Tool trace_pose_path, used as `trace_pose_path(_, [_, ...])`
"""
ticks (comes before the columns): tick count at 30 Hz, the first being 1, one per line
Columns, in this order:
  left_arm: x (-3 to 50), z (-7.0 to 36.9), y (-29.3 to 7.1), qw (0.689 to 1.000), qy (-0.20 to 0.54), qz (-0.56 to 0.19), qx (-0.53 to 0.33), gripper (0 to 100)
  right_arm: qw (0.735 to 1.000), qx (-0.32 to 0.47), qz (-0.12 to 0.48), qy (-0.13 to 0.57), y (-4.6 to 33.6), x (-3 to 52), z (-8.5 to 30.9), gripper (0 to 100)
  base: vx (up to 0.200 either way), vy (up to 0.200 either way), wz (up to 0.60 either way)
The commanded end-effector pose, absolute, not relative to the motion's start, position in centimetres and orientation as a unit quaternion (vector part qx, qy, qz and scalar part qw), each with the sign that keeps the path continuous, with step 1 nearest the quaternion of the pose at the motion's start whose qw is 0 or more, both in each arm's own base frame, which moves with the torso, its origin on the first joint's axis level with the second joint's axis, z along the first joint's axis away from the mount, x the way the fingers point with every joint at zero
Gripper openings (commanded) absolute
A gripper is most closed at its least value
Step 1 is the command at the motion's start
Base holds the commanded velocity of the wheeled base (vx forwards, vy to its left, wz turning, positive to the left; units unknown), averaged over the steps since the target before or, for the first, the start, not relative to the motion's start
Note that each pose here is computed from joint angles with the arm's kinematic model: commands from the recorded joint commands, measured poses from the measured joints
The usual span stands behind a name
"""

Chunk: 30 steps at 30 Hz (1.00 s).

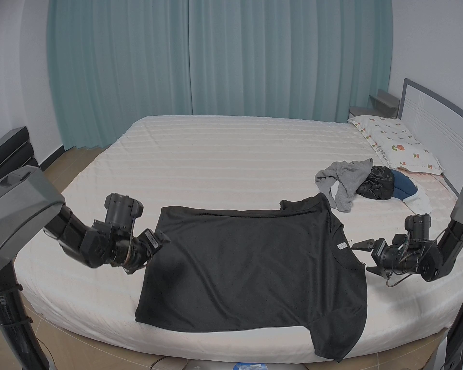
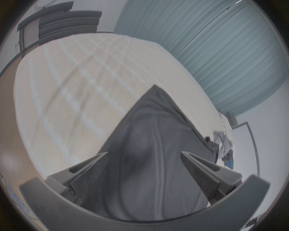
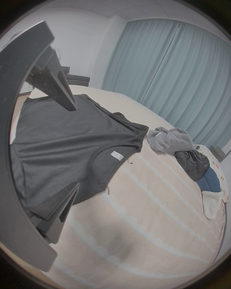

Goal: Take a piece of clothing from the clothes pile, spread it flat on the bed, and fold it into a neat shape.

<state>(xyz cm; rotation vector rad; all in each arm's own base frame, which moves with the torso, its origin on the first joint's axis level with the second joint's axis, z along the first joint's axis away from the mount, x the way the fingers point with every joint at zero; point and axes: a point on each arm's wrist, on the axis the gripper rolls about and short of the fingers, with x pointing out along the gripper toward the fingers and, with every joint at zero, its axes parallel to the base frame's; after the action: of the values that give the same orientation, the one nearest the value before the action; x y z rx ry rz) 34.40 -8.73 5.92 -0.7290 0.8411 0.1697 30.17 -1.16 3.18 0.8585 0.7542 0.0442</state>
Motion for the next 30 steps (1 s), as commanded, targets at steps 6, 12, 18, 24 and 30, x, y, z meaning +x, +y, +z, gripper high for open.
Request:
trace_pose_path(6, [25.8, 4.6, -9.1, 0.823, 0.418, 0.032, -0.383, 100, 0.832, 0.418, 0.051, 0.361, -0.7, 25.0, 3.5, 100, -0.067, 0.0, 0.0])
trace_pose_path(12, [26.1, 3.1, -9.1, 0.814, 0.416, 0.041, -0.405, 100, 0.828, 0.419, 0.047, 0.37, -0.6, 25.1, 2.9, 100, 0.0, 0.0, 0.0])
trace_pose_path(18, [25.9, 3.1, -9.3, 0.81, 0.417, 0.038, -0.411, 100, 0.827, 0.415, 0.049, 0.375, -0.5, 25.0, 2.7, 100, 0.0, -0.133, 0.0])
trace_pose_path(24, [25.6, 3.0, -9.2, 0.809, 0.419, 0.041, -0.411, 100, 0.827, 0.414, 0.049, 0.377, -0.4, 25.0, 2.7, 100, 0.0, -0.2, 0.0])
trace_pose_path(30, [25.4, 2.9, -8.8, 0.81, 0.418, 0.051, -0.409, 100, 0.827, 0.412, 0.049, 0.379, -0.4, 24.8, 2.6, 100, 0.0, -0.067, 0.0])
